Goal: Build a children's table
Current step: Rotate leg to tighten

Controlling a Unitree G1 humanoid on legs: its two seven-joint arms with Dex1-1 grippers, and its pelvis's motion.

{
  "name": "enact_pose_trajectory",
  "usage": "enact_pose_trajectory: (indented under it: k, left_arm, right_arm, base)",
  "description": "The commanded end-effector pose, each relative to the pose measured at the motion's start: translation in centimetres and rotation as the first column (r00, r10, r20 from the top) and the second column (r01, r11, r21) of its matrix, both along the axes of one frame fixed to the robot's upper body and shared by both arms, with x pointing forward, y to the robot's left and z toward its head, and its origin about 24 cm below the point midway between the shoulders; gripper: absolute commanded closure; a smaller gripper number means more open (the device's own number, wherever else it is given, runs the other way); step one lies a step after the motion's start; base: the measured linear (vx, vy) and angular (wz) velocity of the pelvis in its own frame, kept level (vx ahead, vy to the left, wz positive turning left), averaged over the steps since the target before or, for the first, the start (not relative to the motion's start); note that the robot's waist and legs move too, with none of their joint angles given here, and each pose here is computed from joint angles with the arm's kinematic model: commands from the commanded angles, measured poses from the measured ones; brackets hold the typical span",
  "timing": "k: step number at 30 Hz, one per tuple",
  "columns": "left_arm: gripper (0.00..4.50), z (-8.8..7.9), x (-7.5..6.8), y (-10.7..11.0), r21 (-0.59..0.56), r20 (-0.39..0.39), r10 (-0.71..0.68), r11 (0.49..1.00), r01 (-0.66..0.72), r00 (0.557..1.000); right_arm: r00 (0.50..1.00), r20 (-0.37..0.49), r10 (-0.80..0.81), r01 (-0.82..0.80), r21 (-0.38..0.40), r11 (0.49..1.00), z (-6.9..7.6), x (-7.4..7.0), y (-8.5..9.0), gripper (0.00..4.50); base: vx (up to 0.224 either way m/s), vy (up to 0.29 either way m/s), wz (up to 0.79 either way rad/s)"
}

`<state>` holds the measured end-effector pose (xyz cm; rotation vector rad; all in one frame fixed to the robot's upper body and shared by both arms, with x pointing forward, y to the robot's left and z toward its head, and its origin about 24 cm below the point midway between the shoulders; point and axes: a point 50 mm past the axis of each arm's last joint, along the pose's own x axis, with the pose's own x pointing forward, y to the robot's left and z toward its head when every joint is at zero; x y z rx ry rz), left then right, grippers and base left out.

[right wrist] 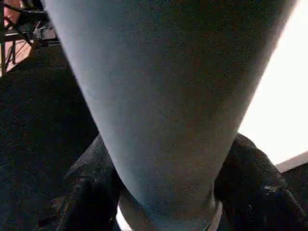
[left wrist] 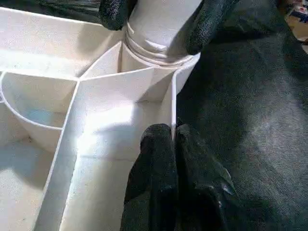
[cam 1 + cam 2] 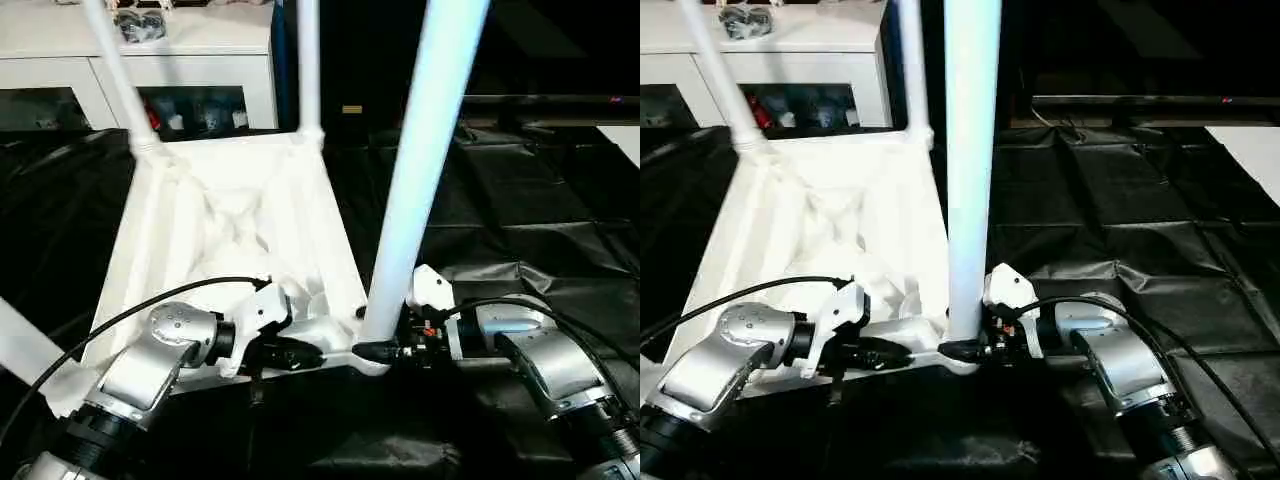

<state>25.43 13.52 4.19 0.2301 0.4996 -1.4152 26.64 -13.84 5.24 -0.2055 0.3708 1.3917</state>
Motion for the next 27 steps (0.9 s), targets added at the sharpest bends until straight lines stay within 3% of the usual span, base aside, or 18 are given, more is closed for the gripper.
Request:
enact_pose_trajectory:
  k: [1,14,21,24,25,27]
  left_arm:
    - [4.50,0.6,0.4,-0.5,-0.019,0.015,-0.035,0.999,0.035,0.999]
    - [4.50,0.3,0.6,-0.2,-0.018,0.013,-0.002,1.000,0.002,1.000]
    - [4.50,0.4,2.1,-1.3,-0.055,0.079,0.219,0.975,-0.215,0.973]
    - [4.50,0.0,2.1,-2.1,-0.053,0.083,0.299,0.954,-0.295,0.951]
    - [4.50,-0.4,1.9,-2.6,-0.043,0.076,0.349,0.937,-0.346,0.934]
    - [4.50,-0.7,1.8,-3.1,-0.034,0.076,0.386,0.922,-0.385,0.919]
  right_arm:
    - [0.998,-0.042,0.056,-0.056,-0.004,0.998,-0.4,-0.5,0.3,2.17]
    - [0.995,-0.082,0.052,-0.052,-0.001,0.999,-0.6,-0.7,-0.1,2.43]
    - [0.983,-0.068,-0.168,0.171,0.043,0.984,-2.3,-0.1,1.4,2.44]
    - [0.940,-0.074,-0.333,0.334,0.004,0.943,-3.9,0.4,2.2,2.46]
    - [0.896,-0.092,-0.435,0.435,-0.022,0.900,-4.7,0.8,2.7,2.46]
    - [0.853,-0.110,-0.511,0.510,-0.034,0.859,-5.1,1.2,3.4,2.46]
  base:
    - [0.000,0.000,0.00]
    - [0.000,0.000,0.00]
    - [0.000,0.000,0.00]
    - [0.000,0.000,0.00]
    - [-0.044,0.010,-0.19]
    - [-0.041,0.012,-0.20]
